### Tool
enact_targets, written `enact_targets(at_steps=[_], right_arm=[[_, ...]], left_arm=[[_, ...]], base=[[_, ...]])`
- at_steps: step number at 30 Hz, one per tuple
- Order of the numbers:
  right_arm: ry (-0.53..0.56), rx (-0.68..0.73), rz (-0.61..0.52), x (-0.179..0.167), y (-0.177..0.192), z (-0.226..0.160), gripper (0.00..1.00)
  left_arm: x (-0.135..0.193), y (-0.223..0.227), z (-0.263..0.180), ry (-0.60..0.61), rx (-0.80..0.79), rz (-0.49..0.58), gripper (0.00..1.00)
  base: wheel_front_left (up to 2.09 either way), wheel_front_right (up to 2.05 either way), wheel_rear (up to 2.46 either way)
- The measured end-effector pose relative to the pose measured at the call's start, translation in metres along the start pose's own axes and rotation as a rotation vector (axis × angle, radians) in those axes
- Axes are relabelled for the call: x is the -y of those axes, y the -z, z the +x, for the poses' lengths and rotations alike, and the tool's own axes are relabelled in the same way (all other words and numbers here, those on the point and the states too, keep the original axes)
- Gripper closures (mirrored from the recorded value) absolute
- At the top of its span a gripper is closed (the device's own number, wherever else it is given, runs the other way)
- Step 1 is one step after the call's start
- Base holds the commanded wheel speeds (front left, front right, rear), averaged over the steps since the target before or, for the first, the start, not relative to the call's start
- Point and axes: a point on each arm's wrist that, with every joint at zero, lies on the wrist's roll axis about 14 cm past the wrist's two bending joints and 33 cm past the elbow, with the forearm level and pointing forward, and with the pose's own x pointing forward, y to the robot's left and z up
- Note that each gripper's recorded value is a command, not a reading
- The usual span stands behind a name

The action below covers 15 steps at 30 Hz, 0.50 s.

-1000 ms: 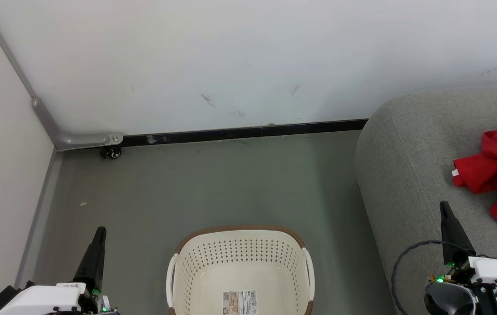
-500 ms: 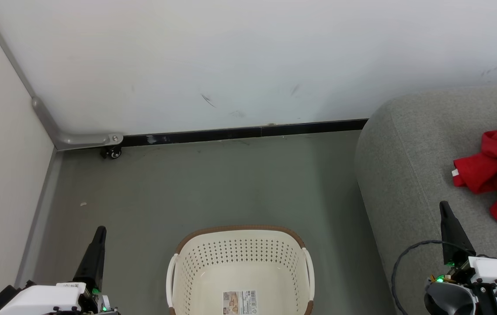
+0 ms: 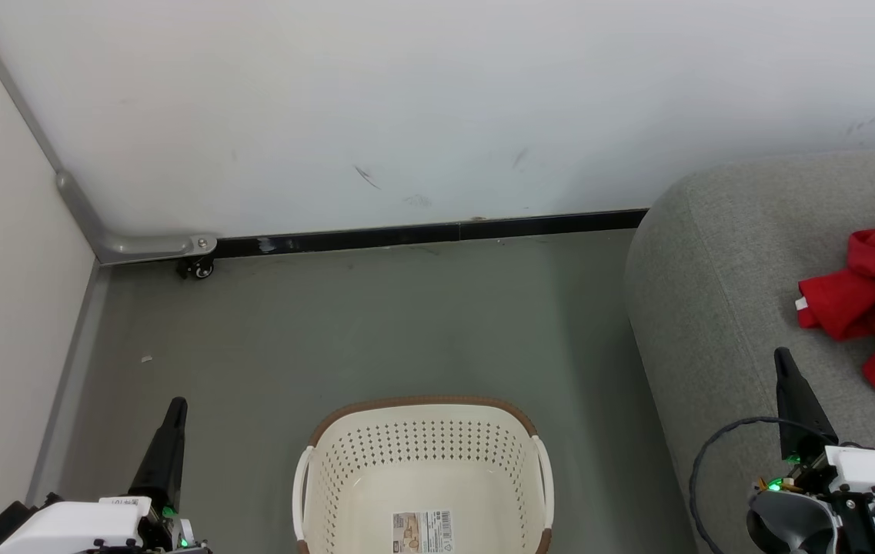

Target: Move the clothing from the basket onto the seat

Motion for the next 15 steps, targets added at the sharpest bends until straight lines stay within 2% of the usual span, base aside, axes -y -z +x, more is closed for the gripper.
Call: enact_targets(at_steps=[15], right_arm=[[0.0,0.0,0.0,0.0,-0.0002,0.0,1.0]], left_arm=[[0.0004,0.0001,0.0001,0.001,0.0,0.0,1.0]], base=[[0.0,0.0,0.0]])
